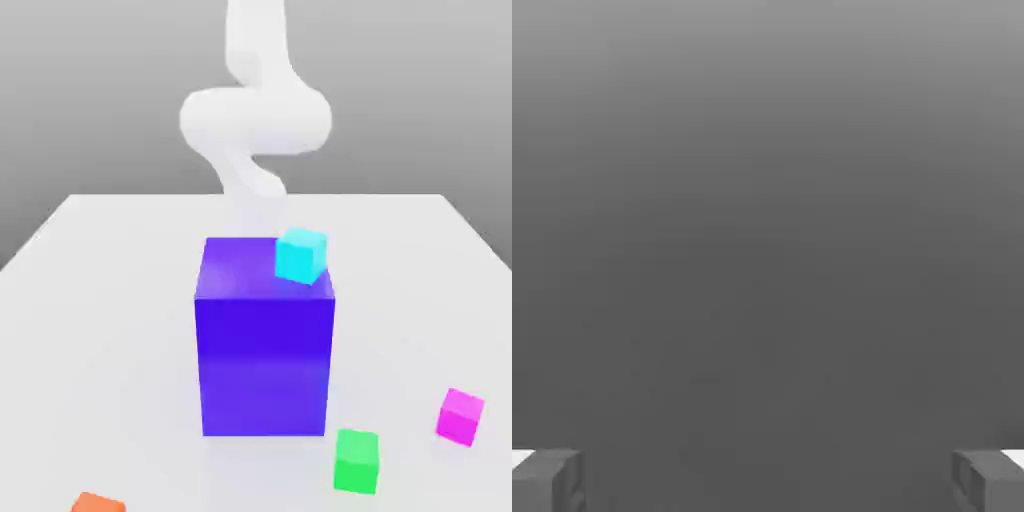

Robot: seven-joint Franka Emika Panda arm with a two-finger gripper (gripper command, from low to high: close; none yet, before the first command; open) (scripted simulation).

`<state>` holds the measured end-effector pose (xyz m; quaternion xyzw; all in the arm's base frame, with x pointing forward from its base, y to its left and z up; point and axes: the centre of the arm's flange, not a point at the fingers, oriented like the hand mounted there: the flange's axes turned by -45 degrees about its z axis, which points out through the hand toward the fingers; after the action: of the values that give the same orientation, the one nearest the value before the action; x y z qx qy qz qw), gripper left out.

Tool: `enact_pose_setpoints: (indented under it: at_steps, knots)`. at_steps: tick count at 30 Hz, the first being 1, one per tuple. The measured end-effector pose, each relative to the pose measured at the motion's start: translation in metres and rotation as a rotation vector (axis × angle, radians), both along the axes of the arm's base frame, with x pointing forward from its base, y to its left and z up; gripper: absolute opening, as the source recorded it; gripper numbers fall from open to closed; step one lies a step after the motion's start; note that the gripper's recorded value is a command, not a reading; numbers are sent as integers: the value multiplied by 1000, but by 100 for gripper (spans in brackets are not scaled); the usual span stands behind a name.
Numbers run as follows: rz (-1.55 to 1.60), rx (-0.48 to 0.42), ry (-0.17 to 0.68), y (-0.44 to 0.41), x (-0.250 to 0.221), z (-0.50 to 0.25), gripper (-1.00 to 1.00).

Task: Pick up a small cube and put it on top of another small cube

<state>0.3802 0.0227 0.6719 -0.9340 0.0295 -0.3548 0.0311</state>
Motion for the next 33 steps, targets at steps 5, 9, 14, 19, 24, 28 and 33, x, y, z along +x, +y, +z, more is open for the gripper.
enact_pose_setpoints:
  at_steps: [5, 9, 14, 19, 24, 28, 33]
  knots:
    - [-58, 115, 160, 55, 51, -88, 0]
    - [-117, 174, 288, 102, 72, -163, 0]
    - [-209, 210, 442, 160, 73, -261, 0]
    - [-305, 200, 582, 216, 46, -359, 0]
    - [-442, 162, 695, 247, 3, -453, 0]
    - [-480, 146, 720, 255, -11, -510, 0]
    - [-482, 145, 722, 254, -13, -542, -100]
